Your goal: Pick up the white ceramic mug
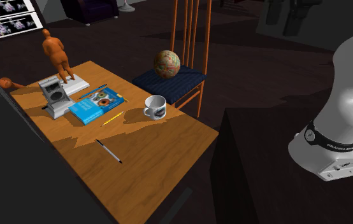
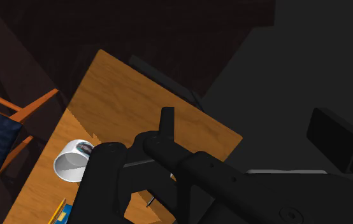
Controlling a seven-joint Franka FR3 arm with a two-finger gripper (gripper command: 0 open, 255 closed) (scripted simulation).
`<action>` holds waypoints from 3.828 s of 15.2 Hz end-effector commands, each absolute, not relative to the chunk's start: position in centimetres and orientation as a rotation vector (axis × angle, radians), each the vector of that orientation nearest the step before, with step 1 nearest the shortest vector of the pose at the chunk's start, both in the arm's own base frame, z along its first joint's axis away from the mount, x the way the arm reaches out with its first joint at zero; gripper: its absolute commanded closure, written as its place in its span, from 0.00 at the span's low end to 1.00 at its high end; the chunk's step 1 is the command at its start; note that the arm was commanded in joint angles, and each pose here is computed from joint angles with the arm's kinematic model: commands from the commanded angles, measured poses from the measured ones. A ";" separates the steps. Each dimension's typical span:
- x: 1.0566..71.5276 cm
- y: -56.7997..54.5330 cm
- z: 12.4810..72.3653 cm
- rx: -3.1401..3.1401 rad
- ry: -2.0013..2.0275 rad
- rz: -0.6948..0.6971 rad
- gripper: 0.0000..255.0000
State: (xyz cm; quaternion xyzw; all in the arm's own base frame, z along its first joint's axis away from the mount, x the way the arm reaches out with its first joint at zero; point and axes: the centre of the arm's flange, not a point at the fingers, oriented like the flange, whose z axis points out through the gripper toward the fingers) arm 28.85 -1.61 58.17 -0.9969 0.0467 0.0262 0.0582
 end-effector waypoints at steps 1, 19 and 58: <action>28.9 -1.6 58.2 -3.021 0.142 0.080 0.00; 38.4 -14.3 41.3 -3.038 0.168 -0.007 0.00; 55.8 -36.9 10.8 -3.062 0.212 -0.154 0.00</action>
